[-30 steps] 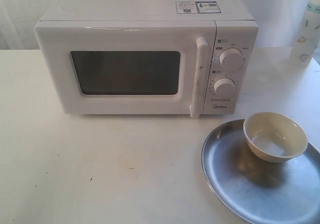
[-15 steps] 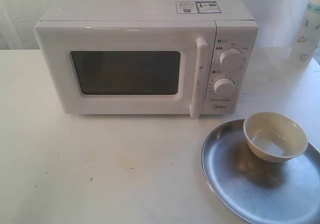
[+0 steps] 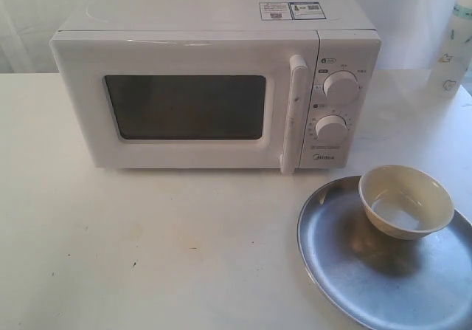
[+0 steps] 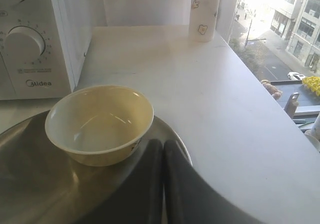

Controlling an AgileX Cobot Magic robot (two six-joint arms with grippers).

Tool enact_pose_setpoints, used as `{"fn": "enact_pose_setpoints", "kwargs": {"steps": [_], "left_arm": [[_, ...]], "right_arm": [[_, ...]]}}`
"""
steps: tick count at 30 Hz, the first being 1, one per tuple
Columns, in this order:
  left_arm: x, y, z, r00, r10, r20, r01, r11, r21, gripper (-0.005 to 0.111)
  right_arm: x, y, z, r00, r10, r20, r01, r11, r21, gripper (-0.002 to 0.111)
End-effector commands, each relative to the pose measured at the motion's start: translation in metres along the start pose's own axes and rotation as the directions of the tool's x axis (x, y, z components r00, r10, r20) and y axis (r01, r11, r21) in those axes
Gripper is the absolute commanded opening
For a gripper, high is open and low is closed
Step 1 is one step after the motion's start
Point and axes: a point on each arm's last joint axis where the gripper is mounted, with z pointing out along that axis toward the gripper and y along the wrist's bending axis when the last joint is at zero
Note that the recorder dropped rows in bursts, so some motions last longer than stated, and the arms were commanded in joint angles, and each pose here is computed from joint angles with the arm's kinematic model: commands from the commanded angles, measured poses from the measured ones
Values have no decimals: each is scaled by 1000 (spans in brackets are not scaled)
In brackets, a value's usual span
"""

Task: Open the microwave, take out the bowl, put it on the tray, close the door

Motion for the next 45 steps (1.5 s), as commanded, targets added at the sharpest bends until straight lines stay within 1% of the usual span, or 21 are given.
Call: {"fn": "enact_pose_setpoints", "kwargs": {"steps": [1,6,45], "left_arm": [[-2,0,0,1000,-14,11,14,1000,5,0],[-2,0,0,1000,-14,11,14,1000,5,0],[-2,0,0,1000,-14,11,14,1000,5,0]], "right_arm": [[0,-1,0,1000,-7,14,7,1000,11,0],[0,-1,0,999,-33,14,33,999,11,0],[0,-1,0,1000,-27,12,27,1000,10,0]]}}
